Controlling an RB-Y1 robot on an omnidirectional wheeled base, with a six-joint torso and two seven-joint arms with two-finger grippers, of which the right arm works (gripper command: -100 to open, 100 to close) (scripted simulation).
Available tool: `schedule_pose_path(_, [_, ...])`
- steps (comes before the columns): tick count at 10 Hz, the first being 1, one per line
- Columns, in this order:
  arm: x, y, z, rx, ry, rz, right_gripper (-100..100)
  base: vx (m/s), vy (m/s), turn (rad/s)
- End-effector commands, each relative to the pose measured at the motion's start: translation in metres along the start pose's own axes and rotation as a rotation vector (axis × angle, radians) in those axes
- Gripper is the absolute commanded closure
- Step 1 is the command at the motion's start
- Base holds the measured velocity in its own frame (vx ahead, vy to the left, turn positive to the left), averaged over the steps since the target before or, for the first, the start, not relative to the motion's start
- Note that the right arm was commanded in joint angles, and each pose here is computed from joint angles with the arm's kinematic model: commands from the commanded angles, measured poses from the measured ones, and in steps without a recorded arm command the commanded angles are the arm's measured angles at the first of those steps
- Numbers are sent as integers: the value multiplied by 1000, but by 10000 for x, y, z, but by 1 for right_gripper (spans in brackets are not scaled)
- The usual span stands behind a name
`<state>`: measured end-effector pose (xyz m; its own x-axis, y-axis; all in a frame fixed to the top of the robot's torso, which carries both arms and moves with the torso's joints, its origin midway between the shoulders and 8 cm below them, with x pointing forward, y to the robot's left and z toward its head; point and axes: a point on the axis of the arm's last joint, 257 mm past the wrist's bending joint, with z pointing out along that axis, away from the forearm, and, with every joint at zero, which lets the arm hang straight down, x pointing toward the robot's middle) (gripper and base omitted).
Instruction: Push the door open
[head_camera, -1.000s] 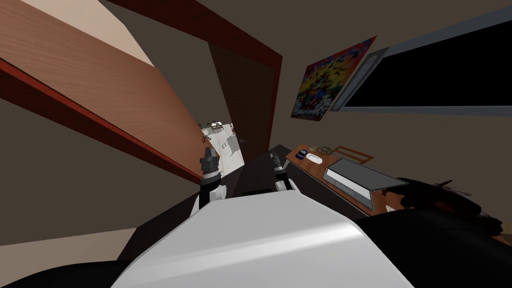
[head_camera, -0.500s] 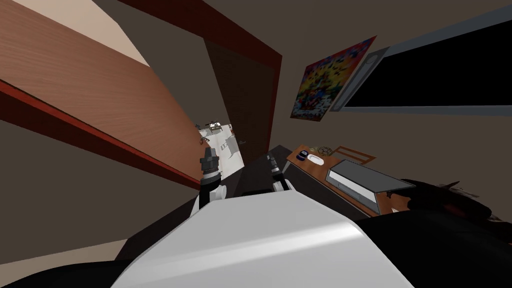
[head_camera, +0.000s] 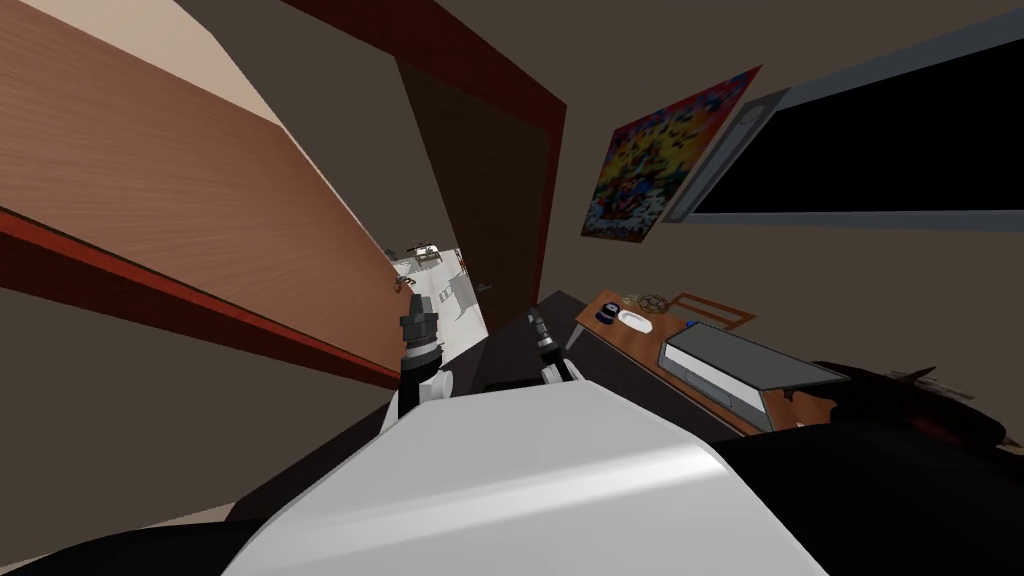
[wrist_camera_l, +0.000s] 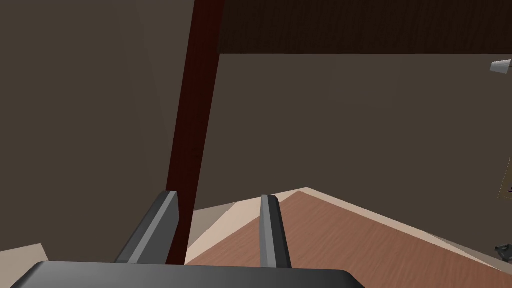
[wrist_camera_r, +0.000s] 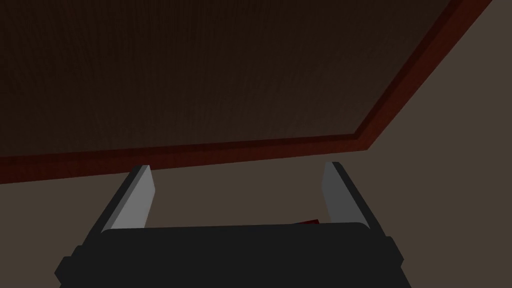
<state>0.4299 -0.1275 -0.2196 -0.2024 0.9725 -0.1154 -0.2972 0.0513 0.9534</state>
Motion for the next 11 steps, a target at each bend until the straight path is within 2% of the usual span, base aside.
schedule_pose_path(1, [103, -85, -8, 11, 21, 16, -100, 94, 32, -40])
schedule_pose_path(11, [743, -553, -105, 82, 149, 97, -100, 96, 36, -38])
